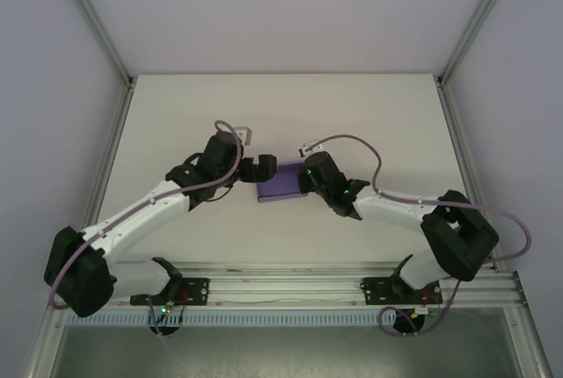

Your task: Assemble paper box

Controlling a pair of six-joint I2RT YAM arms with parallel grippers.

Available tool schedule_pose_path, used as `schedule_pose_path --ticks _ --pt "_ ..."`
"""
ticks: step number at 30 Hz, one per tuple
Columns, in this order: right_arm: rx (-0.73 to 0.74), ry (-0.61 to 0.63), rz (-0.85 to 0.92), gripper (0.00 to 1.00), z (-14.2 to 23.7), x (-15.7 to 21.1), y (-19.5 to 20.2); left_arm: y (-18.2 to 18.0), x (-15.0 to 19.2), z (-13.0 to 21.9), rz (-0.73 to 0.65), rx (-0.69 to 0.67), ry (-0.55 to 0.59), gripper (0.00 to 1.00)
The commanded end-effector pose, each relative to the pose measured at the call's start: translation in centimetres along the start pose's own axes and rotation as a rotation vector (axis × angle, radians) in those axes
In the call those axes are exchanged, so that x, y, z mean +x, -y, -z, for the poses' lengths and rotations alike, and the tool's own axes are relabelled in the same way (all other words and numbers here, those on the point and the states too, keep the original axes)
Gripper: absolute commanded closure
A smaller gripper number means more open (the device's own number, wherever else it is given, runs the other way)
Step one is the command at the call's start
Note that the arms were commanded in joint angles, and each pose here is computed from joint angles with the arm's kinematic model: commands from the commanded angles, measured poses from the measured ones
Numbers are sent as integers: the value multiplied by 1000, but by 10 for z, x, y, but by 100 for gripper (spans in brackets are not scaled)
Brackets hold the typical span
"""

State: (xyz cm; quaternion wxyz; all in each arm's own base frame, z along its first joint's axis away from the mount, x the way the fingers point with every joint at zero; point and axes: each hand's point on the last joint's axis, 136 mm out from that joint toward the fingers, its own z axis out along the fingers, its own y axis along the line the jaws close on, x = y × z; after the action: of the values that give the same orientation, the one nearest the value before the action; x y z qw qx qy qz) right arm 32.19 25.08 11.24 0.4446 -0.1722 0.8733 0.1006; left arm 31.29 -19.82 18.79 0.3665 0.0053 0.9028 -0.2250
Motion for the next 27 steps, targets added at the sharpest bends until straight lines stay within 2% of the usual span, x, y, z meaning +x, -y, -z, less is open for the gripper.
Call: schedule_pose_path --ticks 1,6,14,23,27 --pt "58 -107 77 100 -3 30 7 -13 -22 21 67 -85 66 0" --pt "74 -102 109 100 -5 33 1 -49 -30 10 199 -173 55 0" --pt "67 -123 162 100 -13 50 -4 -51 -8 -55 232 -94 -114 0" --pt "21 -130 189 100 -12 65 -9 -61 20 -89 268 -63 -192 15" --pt "-10 -126 195 93 -11 73 -13 -72 37 -101 276 -82 -228 22"
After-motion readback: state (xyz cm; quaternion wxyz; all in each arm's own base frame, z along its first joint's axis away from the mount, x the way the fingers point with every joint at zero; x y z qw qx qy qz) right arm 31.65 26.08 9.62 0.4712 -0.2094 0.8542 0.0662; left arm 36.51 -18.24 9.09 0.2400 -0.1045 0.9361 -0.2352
